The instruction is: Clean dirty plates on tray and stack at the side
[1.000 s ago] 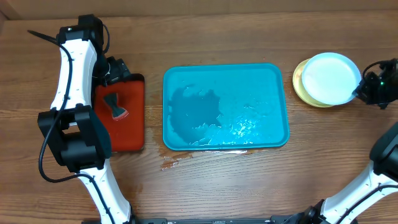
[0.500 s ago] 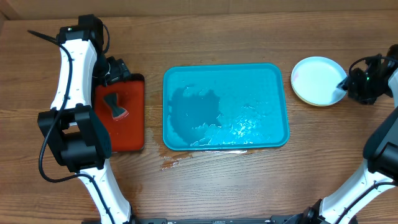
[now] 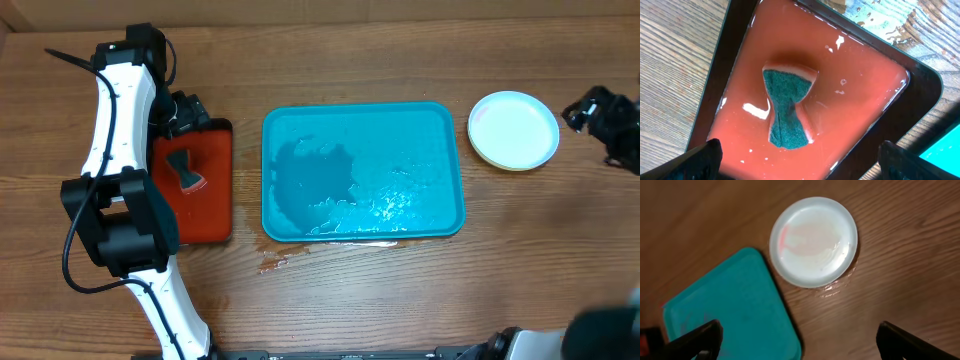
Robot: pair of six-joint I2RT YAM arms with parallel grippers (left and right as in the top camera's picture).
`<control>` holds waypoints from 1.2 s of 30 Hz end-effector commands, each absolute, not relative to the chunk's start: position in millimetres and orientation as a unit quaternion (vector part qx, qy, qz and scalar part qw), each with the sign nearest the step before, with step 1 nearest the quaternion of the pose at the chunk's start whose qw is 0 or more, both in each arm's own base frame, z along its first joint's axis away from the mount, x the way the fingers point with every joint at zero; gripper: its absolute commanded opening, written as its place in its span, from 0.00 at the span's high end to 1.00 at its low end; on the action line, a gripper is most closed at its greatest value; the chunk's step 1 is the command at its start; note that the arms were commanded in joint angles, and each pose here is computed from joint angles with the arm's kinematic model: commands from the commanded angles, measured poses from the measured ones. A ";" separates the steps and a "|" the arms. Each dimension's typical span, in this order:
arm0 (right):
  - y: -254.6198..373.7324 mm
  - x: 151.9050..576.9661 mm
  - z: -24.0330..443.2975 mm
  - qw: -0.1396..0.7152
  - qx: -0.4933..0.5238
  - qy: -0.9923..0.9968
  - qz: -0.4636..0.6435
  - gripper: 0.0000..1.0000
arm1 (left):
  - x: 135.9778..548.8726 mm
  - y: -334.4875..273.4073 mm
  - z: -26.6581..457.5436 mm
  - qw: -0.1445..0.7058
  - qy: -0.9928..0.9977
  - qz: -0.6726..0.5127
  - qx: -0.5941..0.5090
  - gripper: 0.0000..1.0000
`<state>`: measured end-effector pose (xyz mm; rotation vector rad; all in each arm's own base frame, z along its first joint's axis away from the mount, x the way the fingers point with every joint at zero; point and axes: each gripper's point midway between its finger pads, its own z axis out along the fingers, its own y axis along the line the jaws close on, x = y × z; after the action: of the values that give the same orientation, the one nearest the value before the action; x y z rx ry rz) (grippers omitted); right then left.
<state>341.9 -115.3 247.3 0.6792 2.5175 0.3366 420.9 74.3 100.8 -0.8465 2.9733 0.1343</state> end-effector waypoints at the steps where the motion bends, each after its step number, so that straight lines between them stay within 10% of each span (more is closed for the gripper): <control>1: -84.0 319.9 274.8 0.282 0.219 0.925 0.131 0.00 | 423.4 70.3 110.2 0.036 0.961 0.037 -0.270 0.00; 11: 38.2 245.7 282.5 0.253 0.091 0.931 0.248 0.00 | 423.5 70.2 110.0 0.036 0.961 0.037 -0.270 0.00; 26: 49.6 236.7 268.0 0.222 0.066 0.944 0.234 0.00 | 423.5 70.2 110.2 0.036 0.961 0.037 -0.270 0.00; 36: 70.3 252.4 263.2 0.437 -0.022 0.869 0.230 0.00 | 423.5 70.2 110.2 0.036 0.961 0.037 -0.270 0.00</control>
<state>268.2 70.9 264.4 -0.0595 2.2822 0.5915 421.4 73.1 100.7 -0.8464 2.9733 0.1228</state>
